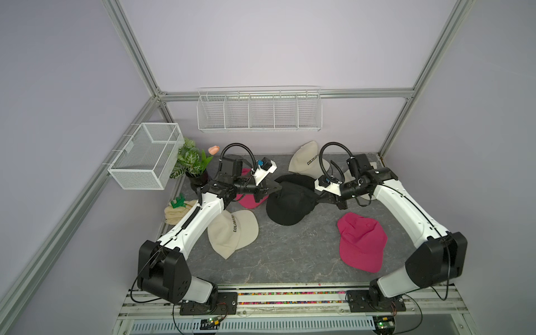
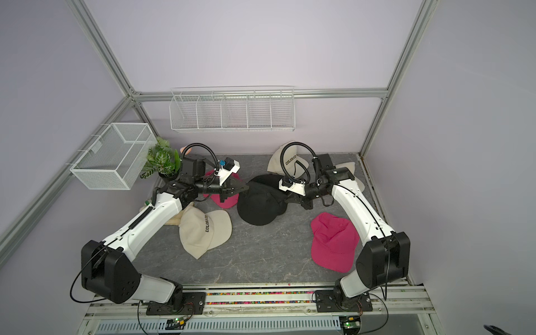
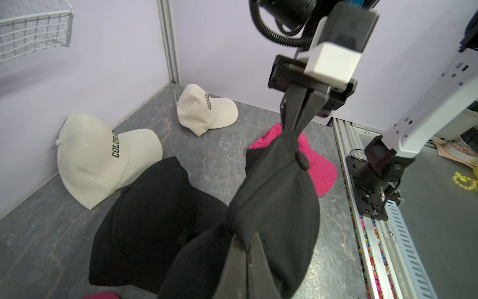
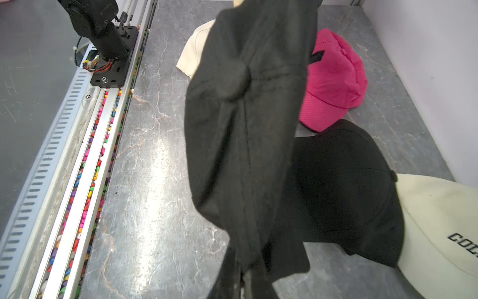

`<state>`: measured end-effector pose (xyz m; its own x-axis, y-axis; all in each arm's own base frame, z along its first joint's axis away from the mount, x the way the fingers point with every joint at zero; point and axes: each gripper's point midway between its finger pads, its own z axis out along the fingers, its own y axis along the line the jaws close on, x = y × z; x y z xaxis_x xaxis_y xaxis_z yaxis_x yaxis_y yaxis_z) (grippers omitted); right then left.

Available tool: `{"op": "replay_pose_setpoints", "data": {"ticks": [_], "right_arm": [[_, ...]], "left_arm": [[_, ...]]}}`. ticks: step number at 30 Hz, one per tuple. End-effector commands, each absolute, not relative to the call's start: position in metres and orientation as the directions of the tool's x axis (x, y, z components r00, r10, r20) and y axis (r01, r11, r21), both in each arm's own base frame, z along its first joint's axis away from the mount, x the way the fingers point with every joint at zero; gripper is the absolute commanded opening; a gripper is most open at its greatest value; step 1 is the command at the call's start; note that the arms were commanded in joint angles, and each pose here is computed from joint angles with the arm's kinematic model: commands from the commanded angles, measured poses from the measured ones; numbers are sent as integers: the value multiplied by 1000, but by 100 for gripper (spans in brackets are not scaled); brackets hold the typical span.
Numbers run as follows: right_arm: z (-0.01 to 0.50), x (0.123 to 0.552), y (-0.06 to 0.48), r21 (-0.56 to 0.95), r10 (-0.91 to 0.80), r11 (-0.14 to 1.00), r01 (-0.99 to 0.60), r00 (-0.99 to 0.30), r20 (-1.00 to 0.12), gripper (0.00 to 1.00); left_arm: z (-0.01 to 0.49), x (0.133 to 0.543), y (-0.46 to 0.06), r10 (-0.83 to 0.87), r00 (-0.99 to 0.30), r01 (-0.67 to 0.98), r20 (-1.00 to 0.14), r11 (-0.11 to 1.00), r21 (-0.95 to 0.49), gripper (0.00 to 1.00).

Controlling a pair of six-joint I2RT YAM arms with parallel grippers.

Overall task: Stack the baseball caps by color
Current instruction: Move the baseball cap to the center of the board, then place the baseball cap on the baseball cap.

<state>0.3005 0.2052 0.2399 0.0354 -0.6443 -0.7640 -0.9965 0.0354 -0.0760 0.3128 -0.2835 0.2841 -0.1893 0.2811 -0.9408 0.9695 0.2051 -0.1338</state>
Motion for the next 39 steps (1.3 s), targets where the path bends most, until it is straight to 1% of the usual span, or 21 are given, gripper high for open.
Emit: {"op": "replay_pose_setpoints", "data": {"ticks": [1, 3, 4, 5, 11, 15, 18, 20, 23, 27, 32, 36, 39], "right_arm": [[236, 300, 194, 17, -656, 8, -1000, -18, -755, 7], [239, 305, 196, 39, -659, -21, -999, -15, -752, 7], [240, 311, 188, 54, -661, -12, -998, -32, -750, 7], [239, 314, 186, 71, -667, -27, -997, -36, -744, 7], [237, 327, 177, 206, -706, -59, -977, -105, -700, 7], [232, 346, 176, 213, -716, -43, -976, -118, -688, 7], [229, 367, 177, 192, -718, 8, -981, -139, -682, 7], [225, 381, 177, 182, -721, 46, -982, -159, -675, 12], [216, 397, 178, 170, -727, 88, -982, -180, -663, 15], [200, 413, 181, 170, -736, 147, -974, -223, -640, 15], [178, 439, 182, 153, -742, 273, -950, -310, -594, 14], [169, 446, 184, 170, -724, 325, -930, -360, -588, 14], [159, 458, 181, 149, -712, 401, -904, -410, -571, 14]], "left_arm": [[292, 342, -286, 262, -253, 938, -931, 302, -170, 0], [289, 347, -289, 276, -294, 932, -915, 296, -210, 0], [287, 350, -291, 280, -308, 929, -909, 294, -224, 0], [285, 353, -292, 283, -319, 927, -904, 293, -236, 0], [269, 371, -300, 309, -351, 919, -884, 296, -262, 0], [256, 381, -303, 344, -352, 921, -871, 293, -256, 0], [243, 395, -303, 370, -358, 918, -858, 308, -250, 0], [234, 406, -303, 379, -384, 908, -842, 323, -268, 0], [218, 421, -303, 399, -413, 893, -818, 352, -280, 0], [203, 435, -304, 433, -428, 886, -794, 376, -272, 0], [185, 445, -306, 445, -459, 872, -769, 392, -294, 0], [174, 449, -303, 456, -472, 863, -754, 412, -292, 0], [167, 457, -304, 439, -486, 851, -756, 436, -293, 0]]}}
